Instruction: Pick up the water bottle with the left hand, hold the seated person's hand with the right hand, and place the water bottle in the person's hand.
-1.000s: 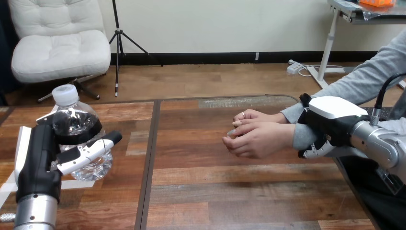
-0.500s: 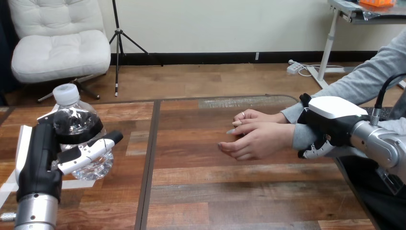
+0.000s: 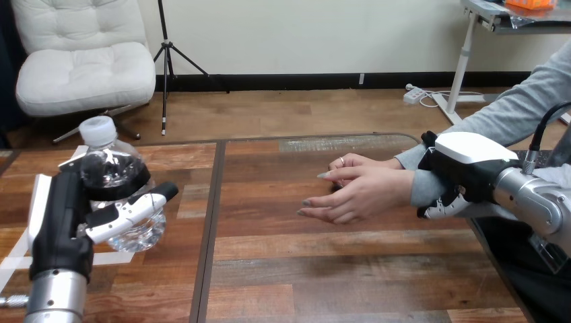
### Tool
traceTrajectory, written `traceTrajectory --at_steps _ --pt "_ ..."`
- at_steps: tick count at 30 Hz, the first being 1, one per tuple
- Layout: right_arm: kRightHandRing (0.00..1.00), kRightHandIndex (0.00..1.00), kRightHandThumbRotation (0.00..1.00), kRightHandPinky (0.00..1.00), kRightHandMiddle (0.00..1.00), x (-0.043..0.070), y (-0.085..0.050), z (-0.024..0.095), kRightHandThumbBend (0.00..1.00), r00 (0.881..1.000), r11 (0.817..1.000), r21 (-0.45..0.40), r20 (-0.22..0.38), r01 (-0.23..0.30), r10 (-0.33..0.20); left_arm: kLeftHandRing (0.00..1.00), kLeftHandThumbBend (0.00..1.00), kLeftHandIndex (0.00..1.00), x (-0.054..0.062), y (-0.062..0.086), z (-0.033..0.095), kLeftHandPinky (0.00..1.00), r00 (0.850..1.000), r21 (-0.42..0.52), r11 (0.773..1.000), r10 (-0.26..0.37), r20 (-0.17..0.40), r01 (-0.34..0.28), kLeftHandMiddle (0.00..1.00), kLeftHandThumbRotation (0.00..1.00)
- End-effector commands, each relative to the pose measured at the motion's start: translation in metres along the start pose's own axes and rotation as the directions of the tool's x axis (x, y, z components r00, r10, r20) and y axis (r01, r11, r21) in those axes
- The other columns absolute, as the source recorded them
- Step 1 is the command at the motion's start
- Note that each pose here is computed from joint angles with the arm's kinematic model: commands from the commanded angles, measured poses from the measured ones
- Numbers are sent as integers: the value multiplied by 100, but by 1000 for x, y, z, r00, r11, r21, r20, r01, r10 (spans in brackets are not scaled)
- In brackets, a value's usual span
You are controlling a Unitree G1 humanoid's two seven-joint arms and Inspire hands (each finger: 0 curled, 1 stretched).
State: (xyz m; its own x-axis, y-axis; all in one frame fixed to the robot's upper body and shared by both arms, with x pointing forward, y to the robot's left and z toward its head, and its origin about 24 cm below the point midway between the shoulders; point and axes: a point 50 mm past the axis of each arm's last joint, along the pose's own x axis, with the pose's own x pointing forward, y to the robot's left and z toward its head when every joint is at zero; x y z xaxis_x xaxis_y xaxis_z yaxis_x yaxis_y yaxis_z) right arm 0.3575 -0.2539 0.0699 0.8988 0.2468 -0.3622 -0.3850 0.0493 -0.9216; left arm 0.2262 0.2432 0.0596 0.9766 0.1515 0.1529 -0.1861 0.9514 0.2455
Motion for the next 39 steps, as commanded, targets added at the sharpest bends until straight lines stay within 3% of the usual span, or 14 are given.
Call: traceTrajectory --at_steps 1,20,39 --pt "30 36 0 25 36 5 -41 14 47 988 990 11 66 141 -141 35 69 40 23 -8 26 31 990 -28 1000 -8 142 12 39 0" --pt "30 37 0 24 37 6 -44 19 49 983 986 54 92 156 -161 34 68 40 37 -21 27 29 982 -55 996 -53 180 64 38 0" --pt "30 38 0 24 37 5 -44 23 49 976 984 59 129 168 -175 35 68 40 53 -36 26 30 982 -129 987 -75 175 99 38 0"
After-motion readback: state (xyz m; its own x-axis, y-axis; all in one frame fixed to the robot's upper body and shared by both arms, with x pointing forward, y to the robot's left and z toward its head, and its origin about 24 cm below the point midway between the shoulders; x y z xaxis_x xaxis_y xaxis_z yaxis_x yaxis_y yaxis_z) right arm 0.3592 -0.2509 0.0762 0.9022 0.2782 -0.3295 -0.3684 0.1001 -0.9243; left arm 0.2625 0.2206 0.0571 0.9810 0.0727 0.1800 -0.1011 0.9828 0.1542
